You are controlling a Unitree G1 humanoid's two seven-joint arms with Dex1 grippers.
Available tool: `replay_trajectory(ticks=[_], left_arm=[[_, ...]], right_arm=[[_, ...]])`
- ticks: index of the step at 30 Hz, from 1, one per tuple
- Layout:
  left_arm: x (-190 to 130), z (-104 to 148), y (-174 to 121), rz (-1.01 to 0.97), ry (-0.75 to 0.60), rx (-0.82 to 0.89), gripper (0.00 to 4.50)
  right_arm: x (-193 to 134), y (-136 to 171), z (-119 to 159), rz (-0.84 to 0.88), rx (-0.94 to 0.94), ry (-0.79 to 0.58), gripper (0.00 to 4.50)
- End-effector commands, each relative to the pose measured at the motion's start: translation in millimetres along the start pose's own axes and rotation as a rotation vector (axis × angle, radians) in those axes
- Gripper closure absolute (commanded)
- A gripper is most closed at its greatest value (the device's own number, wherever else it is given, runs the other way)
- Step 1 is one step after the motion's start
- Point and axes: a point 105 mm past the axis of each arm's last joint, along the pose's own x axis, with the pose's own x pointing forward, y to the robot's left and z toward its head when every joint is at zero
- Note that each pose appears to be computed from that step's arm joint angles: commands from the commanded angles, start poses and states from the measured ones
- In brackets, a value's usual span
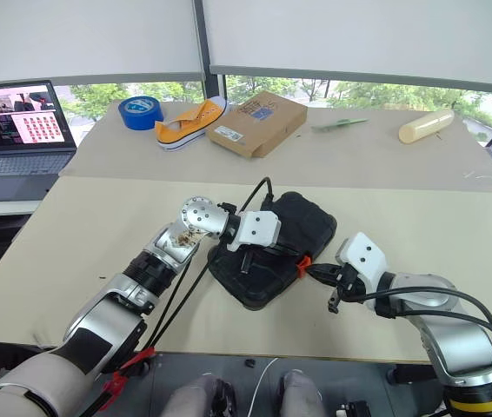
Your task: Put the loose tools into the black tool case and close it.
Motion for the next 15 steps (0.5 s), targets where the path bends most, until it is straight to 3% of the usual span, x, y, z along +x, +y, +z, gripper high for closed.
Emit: replay_trajectory(ticks=[1,3,4,10,13,15], left_arm=[[-14,-30,-12,-0.008,0.100,-0.072,4.32],[-32,-34,-8,0.029,0.106,-0.113,4.32],[-43,-35,-7,0.048,0.105,-0.138,3.81],[-114,-27,-14,0.136,0.052,-0.326,1.94],[-186,-6,-54,0.130,0.017,-0.536,0.79],[-208,1,-73,0.140,0.043,-0.612,0.06]], right_arm=[[-18,-7,17,-0.005,-0.063,-0.038,4.50],[-30,-10,18,0.009,-0.045,-0.030,4.50],[-36,-12,19,0.018,-0.037,-0.029,3.92],[-73,-16,26,0.108,0.018,-0.033,2.03],[-96,-18,28,0.169,0.052,-0.028,0.96],[-102,-19,26,0.189,0.070,-0.019,0.31]])
